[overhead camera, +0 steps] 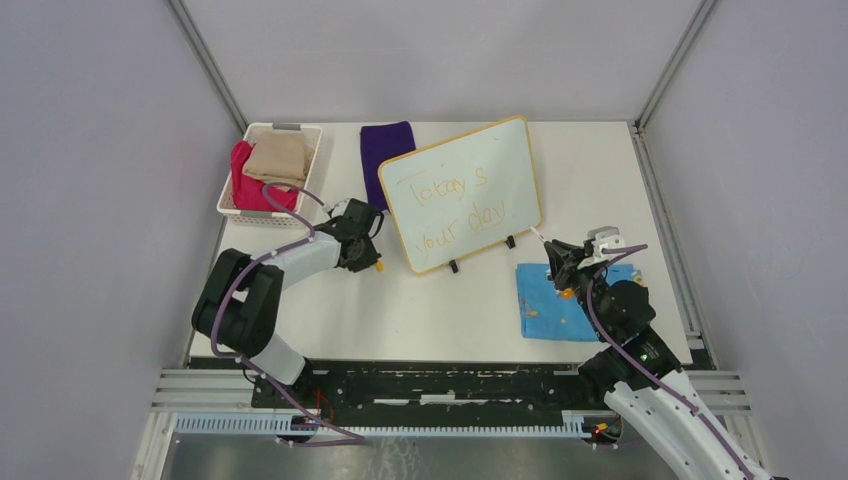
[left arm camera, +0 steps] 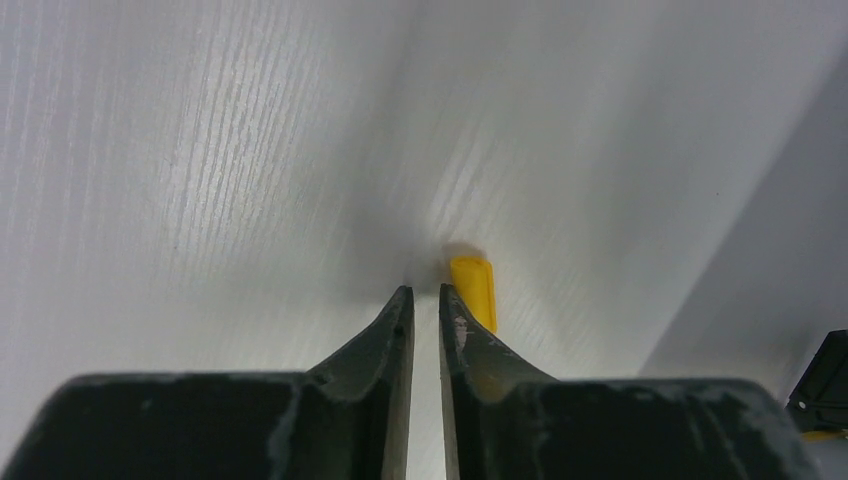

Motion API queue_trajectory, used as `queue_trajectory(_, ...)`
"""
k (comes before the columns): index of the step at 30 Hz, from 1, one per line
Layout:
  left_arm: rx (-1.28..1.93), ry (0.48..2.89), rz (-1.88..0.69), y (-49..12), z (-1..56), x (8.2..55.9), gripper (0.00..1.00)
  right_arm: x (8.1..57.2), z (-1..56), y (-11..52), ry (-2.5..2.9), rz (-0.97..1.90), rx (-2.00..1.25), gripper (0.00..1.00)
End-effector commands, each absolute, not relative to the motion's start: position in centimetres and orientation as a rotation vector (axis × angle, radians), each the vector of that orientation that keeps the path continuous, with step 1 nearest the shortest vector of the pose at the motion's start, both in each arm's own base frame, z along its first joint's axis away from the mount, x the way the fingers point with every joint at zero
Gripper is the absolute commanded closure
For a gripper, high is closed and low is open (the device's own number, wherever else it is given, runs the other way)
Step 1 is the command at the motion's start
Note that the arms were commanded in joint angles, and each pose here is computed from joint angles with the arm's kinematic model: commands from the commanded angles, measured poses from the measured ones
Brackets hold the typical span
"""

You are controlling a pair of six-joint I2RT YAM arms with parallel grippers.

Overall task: Write a sentence on the whiteboard
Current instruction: Close the whiteboard marker at the center of the board.

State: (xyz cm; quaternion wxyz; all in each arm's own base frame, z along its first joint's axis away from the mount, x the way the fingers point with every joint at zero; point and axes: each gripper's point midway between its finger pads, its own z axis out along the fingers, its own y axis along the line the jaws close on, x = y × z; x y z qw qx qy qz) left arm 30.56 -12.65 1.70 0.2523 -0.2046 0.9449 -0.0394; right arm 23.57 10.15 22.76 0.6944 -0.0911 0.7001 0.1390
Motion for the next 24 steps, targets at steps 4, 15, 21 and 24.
queue_trajectory(4, -0.505, 2.485, -0.152, -12.6, 4.1, 32.2, 0.69, 23.8, 23.9, 10.1, 1.528, 0.306, -0.192, 1.00)
queue_trajectory(15, -0.446, 2.453, -0.222, -13.6, 6.6, 31.8, 0.59, 23.9, 24.0, 10.6, 1.528, 0.326, -0.195, 1.00)
queue_trajectory(21, -0.403, 2.485, -0.188, -14.6, 5.4, 32.0, 0.58, 23.9, 24.2, 10.4, 1.526, 0.322, -0.192, 1.00)
queue_trajectory(24, -0.396, 2.498, -0.170, -14.9, 4.8, 32.3, 0.58, 23.9, 24.2, 10.4, 1.528, 0.320, -0.192, 1.00)
